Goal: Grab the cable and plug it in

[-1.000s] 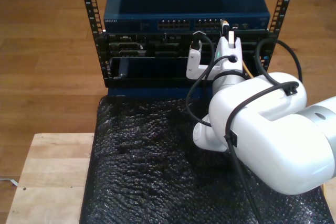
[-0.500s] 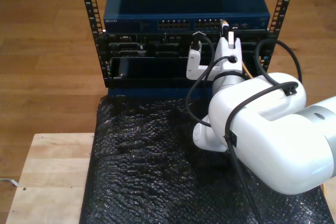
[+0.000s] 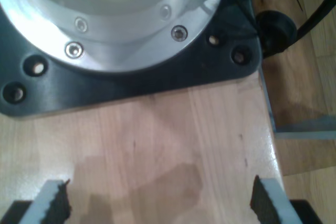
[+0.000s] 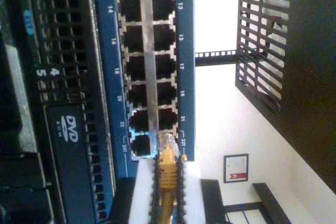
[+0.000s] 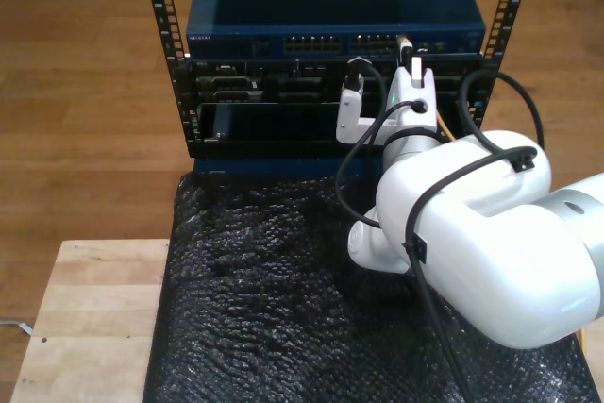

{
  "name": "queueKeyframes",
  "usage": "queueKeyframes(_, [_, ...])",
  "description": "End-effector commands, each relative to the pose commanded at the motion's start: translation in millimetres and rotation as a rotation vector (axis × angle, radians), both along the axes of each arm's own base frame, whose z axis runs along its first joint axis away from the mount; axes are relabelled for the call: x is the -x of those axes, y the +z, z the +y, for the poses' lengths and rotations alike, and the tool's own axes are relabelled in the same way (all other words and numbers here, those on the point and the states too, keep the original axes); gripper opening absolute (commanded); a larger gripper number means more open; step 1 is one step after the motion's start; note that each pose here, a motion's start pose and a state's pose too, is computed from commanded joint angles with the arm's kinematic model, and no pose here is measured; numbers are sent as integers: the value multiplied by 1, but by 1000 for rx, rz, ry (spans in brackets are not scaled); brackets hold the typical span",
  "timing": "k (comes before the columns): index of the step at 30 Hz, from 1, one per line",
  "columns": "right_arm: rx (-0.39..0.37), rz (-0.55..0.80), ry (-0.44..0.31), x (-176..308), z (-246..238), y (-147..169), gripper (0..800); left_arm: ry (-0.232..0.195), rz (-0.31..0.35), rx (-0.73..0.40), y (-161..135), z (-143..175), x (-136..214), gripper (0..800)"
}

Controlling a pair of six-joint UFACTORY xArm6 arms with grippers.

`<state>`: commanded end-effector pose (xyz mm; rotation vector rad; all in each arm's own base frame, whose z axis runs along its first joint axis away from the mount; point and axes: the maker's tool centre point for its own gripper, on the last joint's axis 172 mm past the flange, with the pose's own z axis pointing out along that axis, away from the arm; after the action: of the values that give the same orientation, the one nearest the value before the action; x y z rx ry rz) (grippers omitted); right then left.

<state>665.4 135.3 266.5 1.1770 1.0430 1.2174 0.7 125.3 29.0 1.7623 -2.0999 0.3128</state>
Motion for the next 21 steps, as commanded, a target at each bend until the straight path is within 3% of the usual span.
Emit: queueKeyframes(21, [-7,2,16,-13,8,-3,0,0,0,1,0,0,0,800])
